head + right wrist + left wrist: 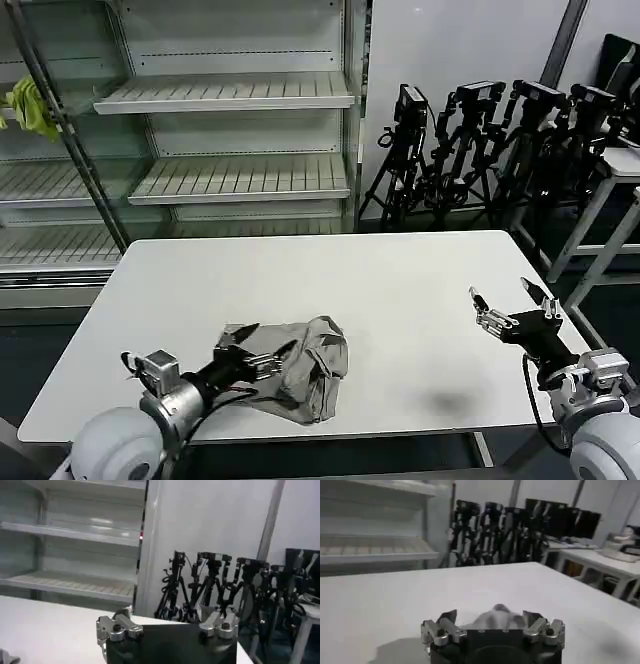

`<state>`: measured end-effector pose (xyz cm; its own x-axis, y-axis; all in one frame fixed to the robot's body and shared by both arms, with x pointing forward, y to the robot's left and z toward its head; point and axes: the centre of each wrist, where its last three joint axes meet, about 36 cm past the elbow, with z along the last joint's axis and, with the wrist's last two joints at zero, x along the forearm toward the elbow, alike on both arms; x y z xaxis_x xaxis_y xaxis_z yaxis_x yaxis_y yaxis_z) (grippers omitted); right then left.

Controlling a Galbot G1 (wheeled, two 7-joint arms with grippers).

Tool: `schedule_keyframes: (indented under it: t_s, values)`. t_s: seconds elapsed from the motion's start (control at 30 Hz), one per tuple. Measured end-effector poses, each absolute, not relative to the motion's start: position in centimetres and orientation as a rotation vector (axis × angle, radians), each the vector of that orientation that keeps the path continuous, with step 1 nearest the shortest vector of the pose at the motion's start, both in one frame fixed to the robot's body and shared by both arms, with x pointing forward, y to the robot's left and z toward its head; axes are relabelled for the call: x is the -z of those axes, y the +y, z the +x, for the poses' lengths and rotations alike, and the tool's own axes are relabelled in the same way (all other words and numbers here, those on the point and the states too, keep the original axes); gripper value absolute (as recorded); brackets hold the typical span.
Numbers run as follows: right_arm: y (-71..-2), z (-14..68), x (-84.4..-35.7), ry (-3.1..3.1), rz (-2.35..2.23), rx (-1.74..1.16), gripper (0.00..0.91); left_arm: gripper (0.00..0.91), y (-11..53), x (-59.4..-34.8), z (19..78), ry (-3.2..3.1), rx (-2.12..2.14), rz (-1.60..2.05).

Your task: Fold and organize the clothes.

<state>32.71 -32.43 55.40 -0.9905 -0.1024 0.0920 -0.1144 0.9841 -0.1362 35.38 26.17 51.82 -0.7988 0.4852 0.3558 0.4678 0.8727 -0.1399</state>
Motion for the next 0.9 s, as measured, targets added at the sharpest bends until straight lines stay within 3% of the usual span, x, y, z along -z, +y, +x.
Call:
schedule_keyframes:
  t_s: [0.53,0.9]
  values:
    - [-32.1,32.9,-55.2,-3.067,0.219,-0.193,0.907,0.907,31.0,-46.2,35.2,-2.587,-0.054,-0.354]
    - [-31.9,32.7,-55.0,-3.073,0.222,-0.174,0.907,0.907,30.5,-44.9,33.6,-2.555,-0.087,-0.335]
